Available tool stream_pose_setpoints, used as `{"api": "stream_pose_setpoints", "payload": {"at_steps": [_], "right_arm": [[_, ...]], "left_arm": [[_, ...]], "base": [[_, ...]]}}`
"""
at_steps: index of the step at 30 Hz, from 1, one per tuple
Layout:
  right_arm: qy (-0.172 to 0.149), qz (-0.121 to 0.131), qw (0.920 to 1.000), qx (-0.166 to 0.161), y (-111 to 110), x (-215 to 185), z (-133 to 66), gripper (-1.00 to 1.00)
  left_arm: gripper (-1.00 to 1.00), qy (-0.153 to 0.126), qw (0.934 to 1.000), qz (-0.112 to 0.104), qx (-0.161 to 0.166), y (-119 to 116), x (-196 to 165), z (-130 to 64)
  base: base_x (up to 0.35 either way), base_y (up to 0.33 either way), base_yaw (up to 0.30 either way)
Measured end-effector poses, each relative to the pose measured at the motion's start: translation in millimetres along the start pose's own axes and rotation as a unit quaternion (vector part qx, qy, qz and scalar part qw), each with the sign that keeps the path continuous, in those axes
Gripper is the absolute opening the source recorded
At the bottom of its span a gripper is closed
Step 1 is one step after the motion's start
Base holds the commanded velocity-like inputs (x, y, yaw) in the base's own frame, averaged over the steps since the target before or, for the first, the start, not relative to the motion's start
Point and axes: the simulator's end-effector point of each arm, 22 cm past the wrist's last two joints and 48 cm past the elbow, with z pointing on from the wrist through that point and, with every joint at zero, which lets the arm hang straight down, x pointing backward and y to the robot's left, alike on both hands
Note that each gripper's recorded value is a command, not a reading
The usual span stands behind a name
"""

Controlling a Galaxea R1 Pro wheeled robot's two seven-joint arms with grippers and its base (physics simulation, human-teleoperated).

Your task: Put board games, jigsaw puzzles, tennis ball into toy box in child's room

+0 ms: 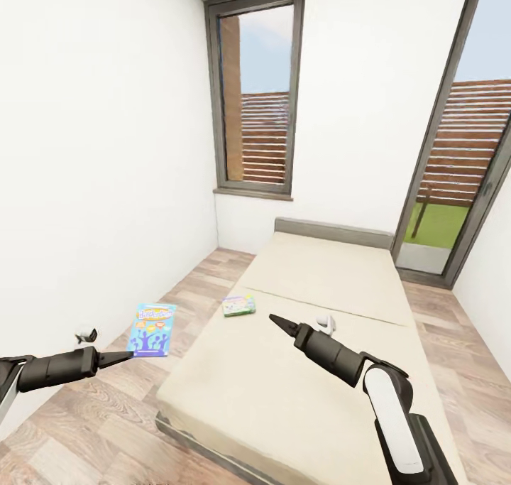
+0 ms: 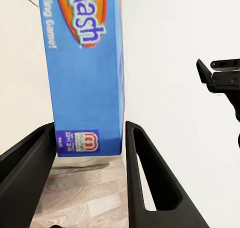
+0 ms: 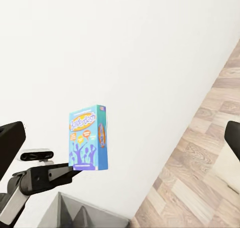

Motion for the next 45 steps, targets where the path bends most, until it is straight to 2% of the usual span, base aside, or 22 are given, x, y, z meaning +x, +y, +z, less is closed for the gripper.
{"api": "stream_pose_setpoints", "payload": {"at_steps": [5, 12, 25, 45], "right_arm": [[-0.001, -0.002, 1.0, -0.002, 7.5, -3.2, -2.1, 1.0], [0.007, -0.01, 0.9999, -0.007, 23.0, 1.1, 0.3, 1.0], [0.01, -0.02, 0.9996, -0.016, 46.2, -0.1, -1.7, 1.0], [0.004, -0.029, 0.9992, -0.029, 72.0, -12.1, -16.6, 1.0]], "left_arm": [[-1.0, -0.002, 1.0, 0.003, 0.0, -7.0, -3.8, -4.2], [-1.0, -0.004, 1.0, -0.008, 0.001, -16.8, -7.1, -6.9], [-1.0, -0.006, 1.0, -0.002, 0.001, -33.5, -12.9, -16.0], [-1.0, -0.005, 1.0, 0.005, 0.002, -56.2, -14.4, -23.4]], "base": [[0.0, 0.0, 0.209], [0.0, 0.0, 0.209], [0.0, 0.0, 0.209], [0.0, 0.0, 0.209]]}}
